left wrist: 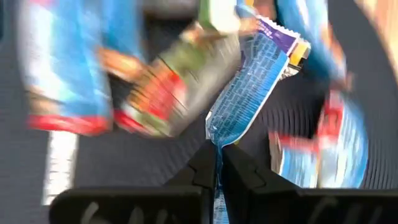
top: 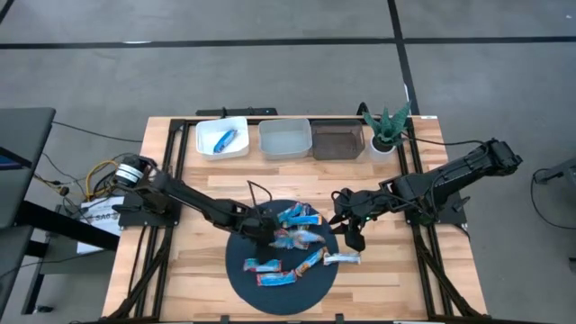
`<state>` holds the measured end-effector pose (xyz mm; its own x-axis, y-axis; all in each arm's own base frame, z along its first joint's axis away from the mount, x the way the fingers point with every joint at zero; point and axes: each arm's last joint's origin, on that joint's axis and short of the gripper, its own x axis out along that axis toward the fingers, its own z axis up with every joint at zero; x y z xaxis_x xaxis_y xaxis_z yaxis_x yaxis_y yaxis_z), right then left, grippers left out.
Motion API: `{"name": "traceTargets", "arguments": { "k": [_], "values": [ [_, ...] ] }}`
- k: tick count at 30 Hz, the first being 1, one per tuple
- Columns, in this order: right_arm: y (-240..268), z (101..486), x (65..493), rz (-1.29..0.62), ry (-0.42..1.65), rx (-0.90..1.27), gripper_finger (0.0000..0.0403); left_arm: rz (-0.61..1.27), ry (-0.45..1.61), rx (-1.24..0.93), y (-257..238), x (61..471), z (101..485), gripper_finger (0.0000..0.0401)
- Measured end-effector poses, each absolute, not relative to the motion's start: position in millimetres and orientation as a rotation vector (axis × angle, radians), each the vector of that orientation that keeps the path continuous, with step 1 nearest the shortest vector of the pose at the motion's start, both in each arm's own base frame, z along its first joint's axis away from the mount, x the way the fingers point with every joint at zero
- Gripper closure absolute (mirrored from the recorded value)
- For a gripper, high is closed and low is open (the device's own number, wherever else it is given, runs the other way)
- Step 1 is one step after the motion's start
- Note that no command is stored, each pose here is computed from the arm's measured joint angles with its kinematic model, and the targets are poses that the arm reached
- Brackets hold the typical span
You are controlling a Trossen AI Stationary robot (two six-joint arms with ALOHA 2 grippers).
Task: Pick and place Granola Bars by type
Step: Put the blue granola bar into the white bin
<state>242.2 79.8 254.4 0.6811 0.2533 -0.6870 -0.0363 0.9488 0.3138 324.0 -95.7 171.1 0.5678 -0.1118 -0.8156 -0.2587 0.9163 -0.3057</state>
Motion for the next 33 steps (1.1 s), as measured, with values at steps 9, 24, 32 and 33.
{"name": "traceTargets", "arguments": {
  "k": [9, 24, 32, 33],
  "values": [
    [79.7, 254.4, 242.2, 0.165, 0.807, 0.286, 0.0272, 0.460, 0.628, -0.531, -57.8, 278.4, 261.9, 0.0399],
    [69.0, 257.4, 248.3, 0.107, 0.751, 0.291, 0.0272, 1.159, 0.487, -0.613, 51.5, 170.4, 311.4, 0.0401],
    [55.8, 261.7, 255.1, 0.033, 0.673, 0.262, 0.0272, 1.264, 0.597, -0.659, 104.2, 159.8, 302.9, 0.0401],
    [53.7, 261.8, 255.5, 0.004, 0.665, 0.252, 0.0272, 1.256, 0.610, -0.676, 110.0, 159.9, 301.1, 0.0401]
  ]
}}
